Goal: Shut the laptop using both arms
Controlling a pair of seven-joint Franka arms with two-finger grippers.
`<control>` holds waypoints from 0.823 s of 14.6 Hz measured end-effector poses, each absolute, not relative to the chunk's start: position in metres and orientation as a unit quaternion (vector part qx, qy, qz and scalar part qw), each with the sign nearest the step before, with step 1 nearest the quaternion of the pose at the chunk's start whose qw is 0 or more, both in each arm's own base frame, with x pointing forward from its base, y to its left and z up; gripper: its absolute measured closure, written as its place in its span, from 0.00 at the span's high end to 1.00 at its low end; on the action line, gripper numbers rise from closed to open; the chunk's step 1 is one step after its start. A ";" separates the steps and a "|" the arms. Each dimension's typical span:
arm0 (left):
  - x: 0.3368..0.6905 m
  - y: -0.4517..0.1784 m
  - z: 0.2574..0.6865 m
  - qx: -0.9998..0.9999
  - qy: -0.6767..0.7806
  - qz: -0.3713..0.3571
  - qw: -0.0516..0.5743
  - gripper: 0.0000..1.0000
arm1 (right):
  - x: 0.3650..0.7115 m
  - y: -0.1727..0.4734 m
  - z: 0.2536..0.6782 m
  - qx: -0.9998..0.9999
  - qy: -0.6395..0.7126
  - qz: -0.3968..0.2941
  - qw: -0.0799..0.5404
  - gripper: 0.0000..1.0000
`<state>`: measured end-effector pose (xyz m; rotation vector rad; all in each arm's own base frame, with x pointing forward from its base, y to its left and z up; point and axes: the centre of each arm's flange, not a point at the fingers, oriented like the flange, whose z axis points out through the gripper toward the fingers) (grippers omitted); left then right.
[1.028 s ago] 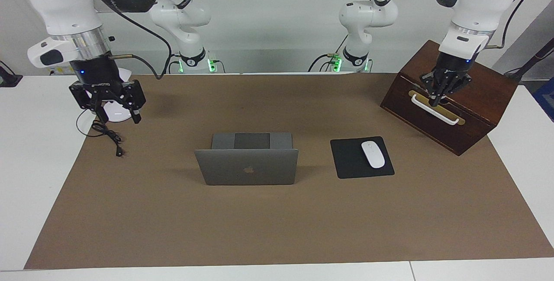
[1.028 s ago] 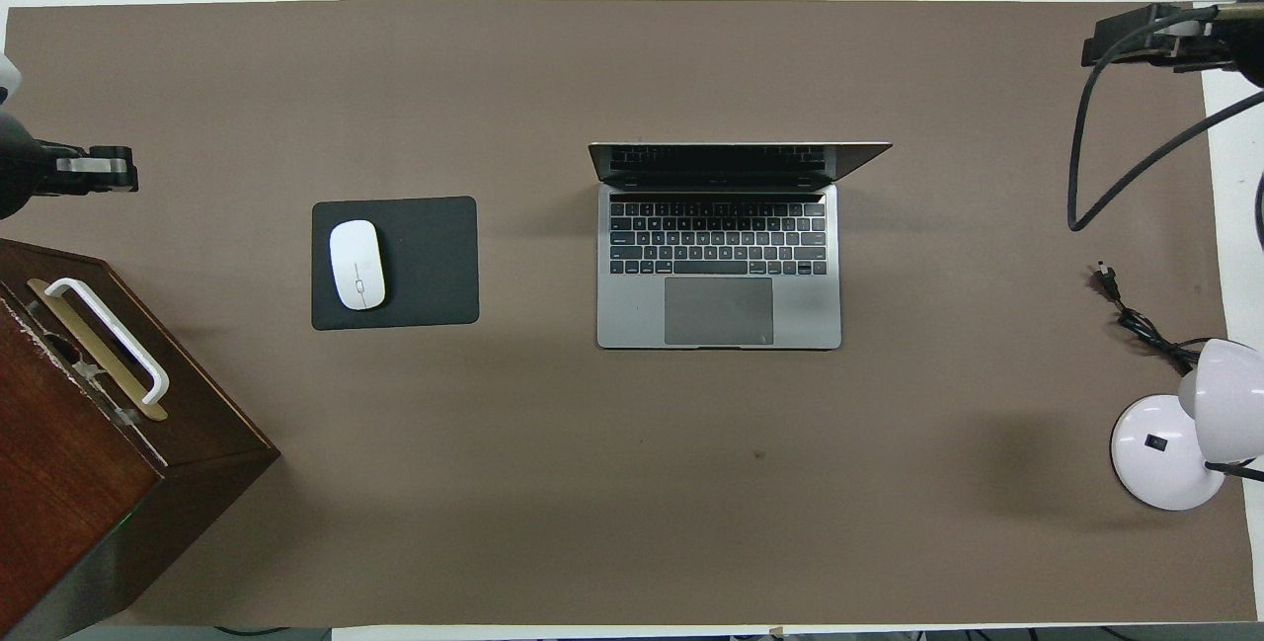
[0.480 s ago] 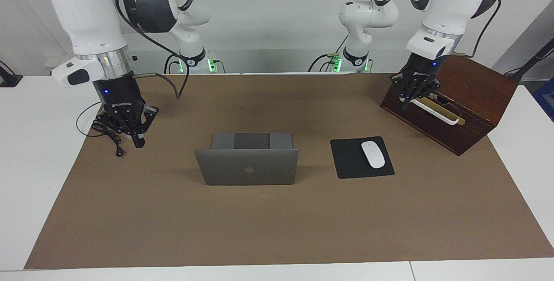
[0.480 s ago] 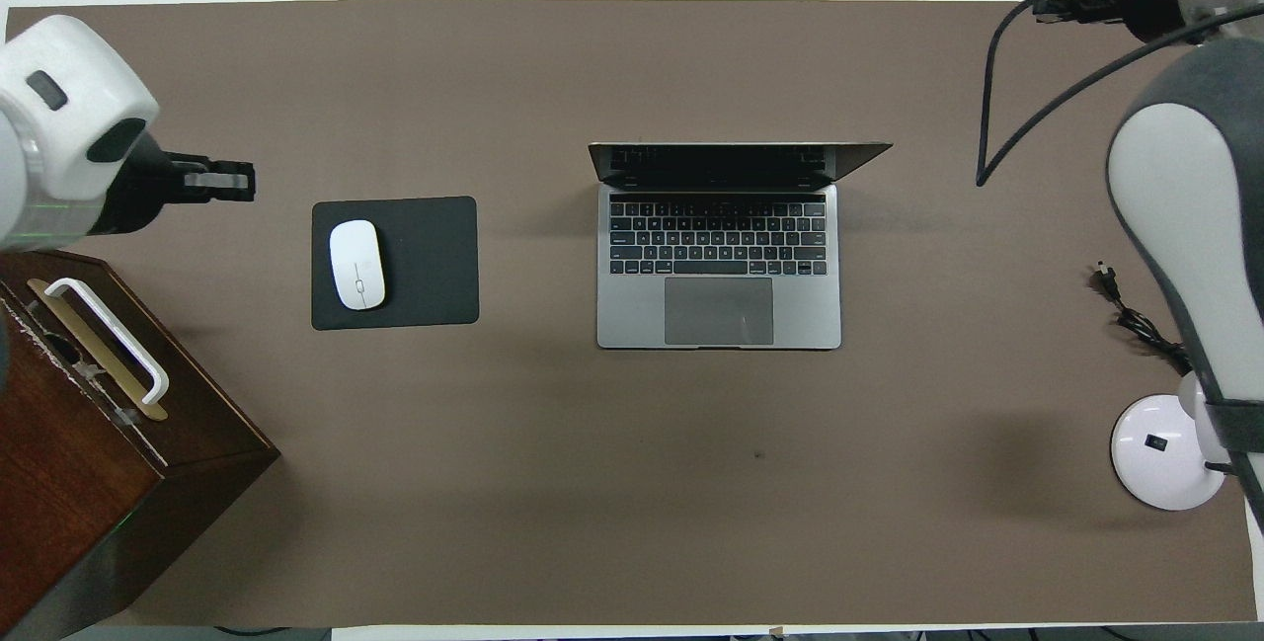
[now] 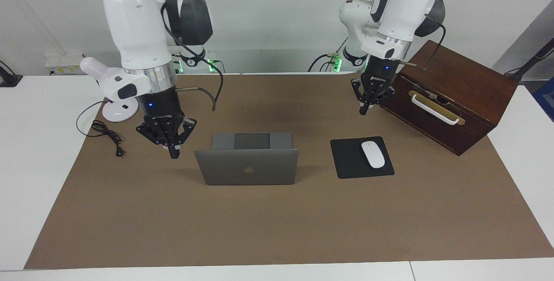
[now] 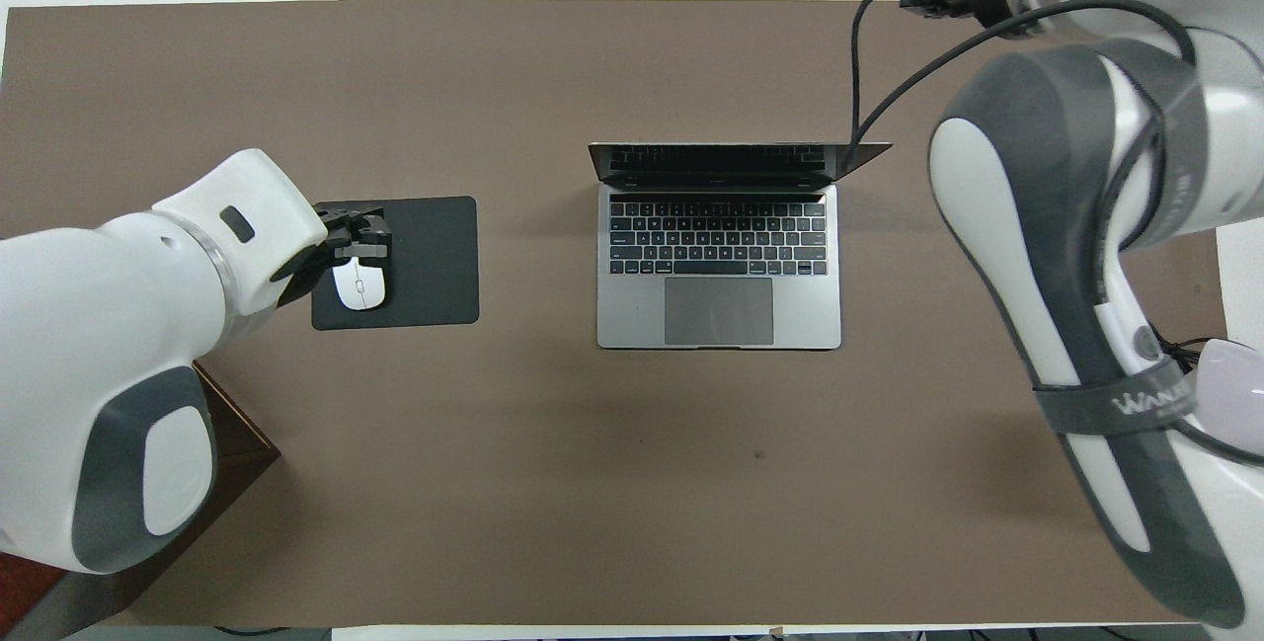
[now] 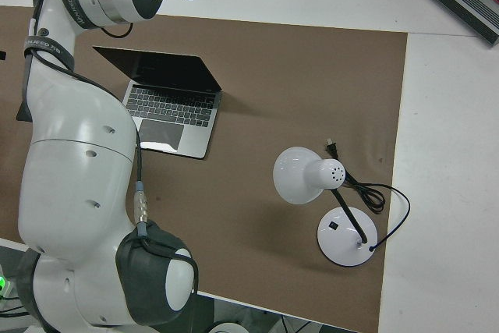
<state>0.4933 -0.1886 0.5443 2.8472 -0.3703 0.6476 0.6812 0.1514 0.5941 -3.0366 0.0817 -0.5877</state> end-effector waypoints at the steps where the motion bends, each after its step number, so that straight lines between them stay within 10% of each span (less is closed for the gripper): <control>1: 0.487 -0.195 0.540 0.959 -0.131 0.228 0.102 0.01 | 0.682 0.161 0.587 -0.982 0.026 -0.185 0.027 0.01; 12: 0.427 -0.270 0.468 0.919 -0.195 0.314 0.137 0.01 | 0.680 0.246 0.527 -0.991 0.038 -0.125 0.032 0.01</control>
